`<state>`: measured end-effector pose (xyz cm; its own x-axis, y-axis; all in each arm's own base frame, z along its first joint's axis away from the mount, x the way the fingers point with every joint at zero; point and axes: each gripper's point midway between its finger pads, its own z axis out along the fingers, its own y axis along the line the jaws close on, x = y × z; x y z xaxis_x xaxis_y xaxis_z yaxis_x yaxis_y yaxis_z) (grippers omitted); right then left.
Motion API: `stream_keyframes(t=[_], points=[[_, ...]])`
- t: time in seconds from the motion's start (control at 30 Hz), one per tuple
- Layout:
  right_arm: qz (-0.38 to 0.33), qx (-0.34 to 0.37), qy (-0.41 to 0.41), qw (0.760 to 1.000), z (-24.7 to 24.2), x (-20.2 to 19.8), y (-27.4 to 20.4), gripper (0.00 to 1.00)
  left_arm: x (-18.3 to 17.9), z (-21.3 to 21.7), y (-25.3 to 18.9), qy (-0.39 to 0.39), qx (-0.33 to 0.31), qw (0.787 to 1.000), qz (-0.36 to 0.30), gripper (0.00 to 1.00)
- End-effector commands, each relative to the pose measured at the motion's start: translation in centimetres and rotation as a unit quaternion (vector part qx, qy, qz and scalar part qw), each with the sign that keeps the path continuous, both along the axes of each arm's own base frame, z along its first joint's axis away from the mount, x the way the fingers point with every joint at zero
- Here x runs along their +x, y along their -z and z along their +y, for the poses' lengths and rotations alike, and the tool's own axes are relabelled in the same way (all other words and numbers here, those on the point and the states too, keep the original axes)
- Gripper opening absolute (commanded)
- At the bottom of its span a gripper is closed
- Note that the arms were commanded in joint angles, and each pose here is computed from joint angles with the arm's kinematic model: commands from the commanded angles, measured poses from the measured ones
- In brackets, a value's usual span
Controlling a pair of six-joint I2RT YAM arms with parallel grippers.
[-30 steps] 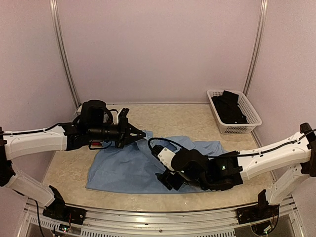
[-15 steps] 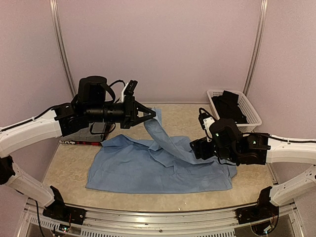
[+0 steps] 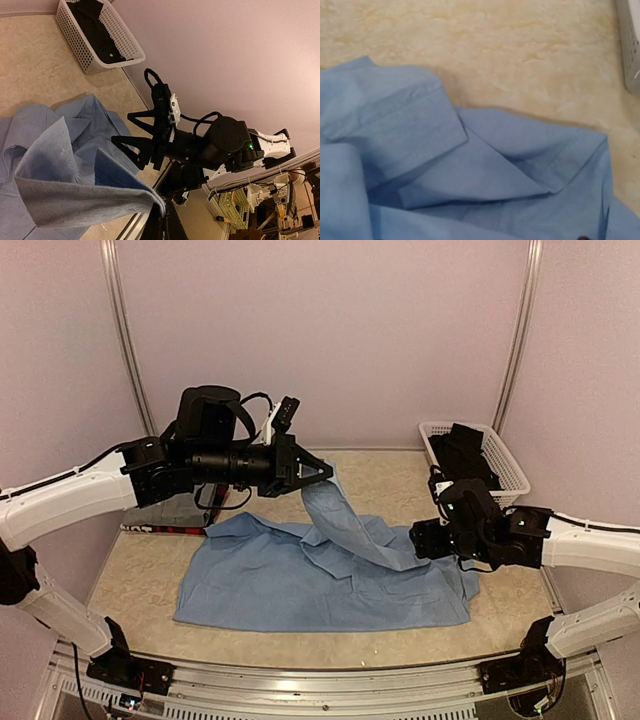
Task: Fold and stack the long sleeve shirts
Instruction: Fold the sleeve of the 1/3-folded shirt.
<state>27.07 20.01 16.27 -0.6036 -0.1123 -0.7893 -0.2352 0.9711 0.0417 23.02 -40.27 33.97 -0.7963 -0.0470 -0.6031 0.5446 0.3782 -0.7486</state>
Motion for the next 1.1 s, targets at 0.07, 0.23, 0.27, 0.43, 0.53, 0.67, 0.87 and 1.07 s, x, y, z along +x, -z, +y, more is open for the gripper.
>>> stream_keyframes(t=[0.07, 0.23, 0.27, 0.43, 0.53, 0.67, 0.87, 1.07], points=[[0.026, 0.044, -0.024, 0.998, -0.6, -2.4, 0.7, 0.79, 0.9, 0.8, -1.4, -0.025, 0.010, 0.999, -0.039, 0.00], [0.022, 0.125, -0.081, 0.989, 0.2, -5.0, 0.3, 0.77, 2.4, -0.4, -4.1, -0.025, -0.008, 0.998, -0.062, 0.00], [0.018, 0.140, -0.093, 0.986, 0.4, -5.5, 0.2, 0.77, 2.8, -0.5, -4.7, -0.027, -0.012, 0.997, -0.068, 0.00], [0.017, 0.173, -0.136, 0.975, 1.3, -7.0, 0.5, 0.74, 4.8, -1.7, -6.0, -0.029, -0.022, 0.997, -0.074, 0.00], [0.023, 0.167, -0.160, 0.973, 2.3, -7.5, 1.8, 0.73, 5.4, -2.6, -5.6, -0.024, -0.020, 0.997, -0.070, 0.00], [0.007, 0.156, -0.182, 0.971, 3.7, -7.1, 2.2, 0.72, 5.7, -3.1, -5.1, -0.019, -0.020, 0.998, -0.063, 0.00], [-0.027, 0.138, -0.216, 0.966, 5.8, -6.3, 2.3, 0.72, 6.6, -3.2, -4.6, -0.019, -0.019, 0.998, -0.052, 0.00], [-0.039, 0.117, -0.209, 0.970, 6.7, -5.0, 3.4, 0.72, 6.2, -3.3, -4.9, -0.010, -0.027, 0.999, -0.045, 0.00]])
